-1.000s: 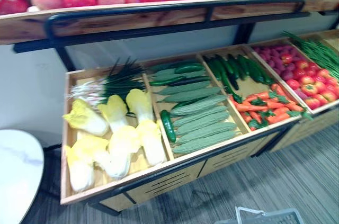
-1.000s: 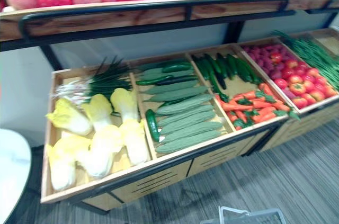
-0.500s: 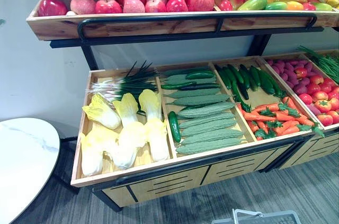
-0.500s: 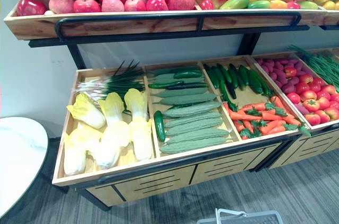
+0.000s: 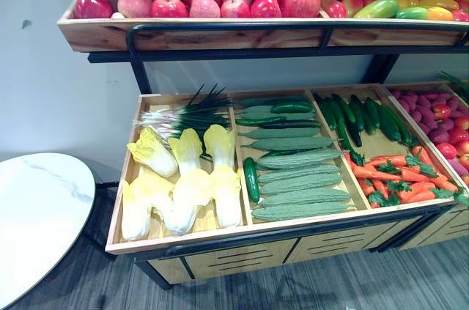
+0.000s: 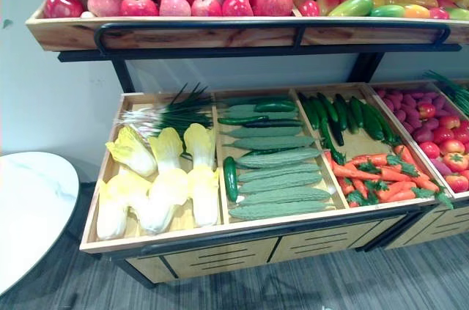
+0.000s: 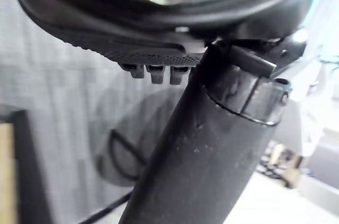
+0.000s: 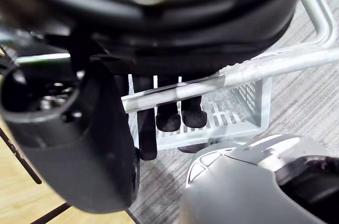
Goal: Pick vegetable in the basket
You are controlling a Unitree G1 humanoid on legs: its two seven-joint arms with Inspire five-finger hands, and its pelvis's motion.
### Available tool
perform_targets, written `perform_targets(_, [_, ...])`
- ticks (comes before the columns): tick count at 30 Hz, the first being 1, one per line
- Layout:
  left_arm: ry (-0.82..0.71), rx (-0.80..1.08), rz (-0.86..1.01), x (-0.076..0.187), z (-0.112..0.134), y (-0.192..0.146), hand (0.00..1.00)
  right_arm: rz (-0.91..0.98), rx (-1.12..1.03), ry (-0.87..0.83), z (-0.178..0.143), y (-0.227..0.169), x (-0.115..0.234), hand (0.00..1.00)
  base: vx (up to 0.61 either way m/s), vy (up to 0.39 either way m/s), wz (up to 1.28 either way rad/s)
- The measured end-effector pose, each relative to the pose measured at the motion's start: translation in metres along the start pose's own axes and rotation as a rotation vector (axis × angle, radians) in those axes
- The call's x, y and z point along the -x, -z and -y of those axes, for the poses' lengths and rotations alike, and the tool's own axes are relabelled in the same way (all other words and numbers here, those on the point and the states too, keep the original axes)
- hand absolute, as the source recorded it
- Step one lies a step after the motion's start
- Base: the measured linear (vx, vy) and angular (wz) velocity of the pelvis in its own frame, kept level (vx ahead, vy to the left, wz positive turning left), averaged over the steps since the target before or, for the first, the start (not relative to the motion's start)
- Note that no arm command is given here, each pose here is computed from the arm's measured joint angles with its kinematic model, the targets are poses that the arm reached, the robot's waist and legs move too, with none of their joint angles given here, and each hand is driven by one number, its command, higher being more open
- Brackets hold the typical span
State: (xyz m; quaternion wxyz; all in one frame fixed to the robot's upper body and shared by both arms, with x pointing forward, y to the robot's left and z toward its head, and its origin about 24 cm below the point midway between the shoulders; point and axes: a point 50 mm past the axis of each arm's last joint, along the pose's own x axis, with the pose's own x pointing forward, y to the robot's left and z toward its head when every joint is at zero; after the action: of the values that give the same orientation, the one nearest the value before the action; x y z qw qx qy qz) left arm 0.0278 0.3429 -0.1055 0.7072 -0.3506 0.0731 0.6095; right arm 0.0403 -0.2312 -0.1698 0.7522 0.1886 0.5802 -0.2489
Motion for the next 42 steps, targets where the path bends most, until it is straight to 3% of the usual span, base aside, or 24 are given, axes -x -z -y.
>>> perform_targets(6, [-0.088,0.094,0.201,-0.006,0.005,-0.04,1.0,0.001,-0.022,0.018,0.009,0.004,0.002,0.0,-0.04,-0.013,0.08])
perform_targets(10, [-0.068,0.113,0.345,-0.005,0.028,-0.072,1.0,-0.016,-0.042,0.031,0.015,0.015,0.004,0.0,-0.05,-0.022,0.0])
perform_targets(13, [0.046,0.114,0.44,0.001,0.059,-0.095,1.0,-0.008,-0.039,0.026,0.014,0.015,0.005,0.0,-0.05,-0.009,-0.04])
perform_targets(15, [0.258,0.034,0.485,0.01,0.112,-0.113,1.0,-0.009,-0.018,0.02,0.013,0.016,0.005,0.0,-0.03,-0.006,-0.05])
perform_targets(16, [0.296,0.016,0.485,0.012,0.122,-0.114,1.0,-0.01,-0.012,0.018,0.013,0.016,0.005,0.0,-0.01,0.004,-0.06])
perform_targets(18, [0.426,-0.05,0.477,0.022,0.156,-0.113,1.0,-0.01,0.001,0.013,0.011,0.015,0.005,0.0,0.0,0.015,-0.16])
perform_targets(22, [0.584,-0.138,0.408,0.035,0.195,-0.094,1.0,-0.006,0.005,0.002,0.009,0.014,0.005,0.0,-0.01,0.011,-0.13])
perform_targets(28, [0.684,-0.322,0.279,0.041,0.208,-0.064,1.0,-0.015,0.002,0.008,0.011,0.017,0.006,0.0,-0.03,-0.011,-0.17])
perform_targets(42, [0.862,-0.771,0.326,0.068,0.233,-0.024,1.0,-0.024,0.031,0.004,0.013,0.02,0.006,0.0,-0.04,-0.022,-0.08])
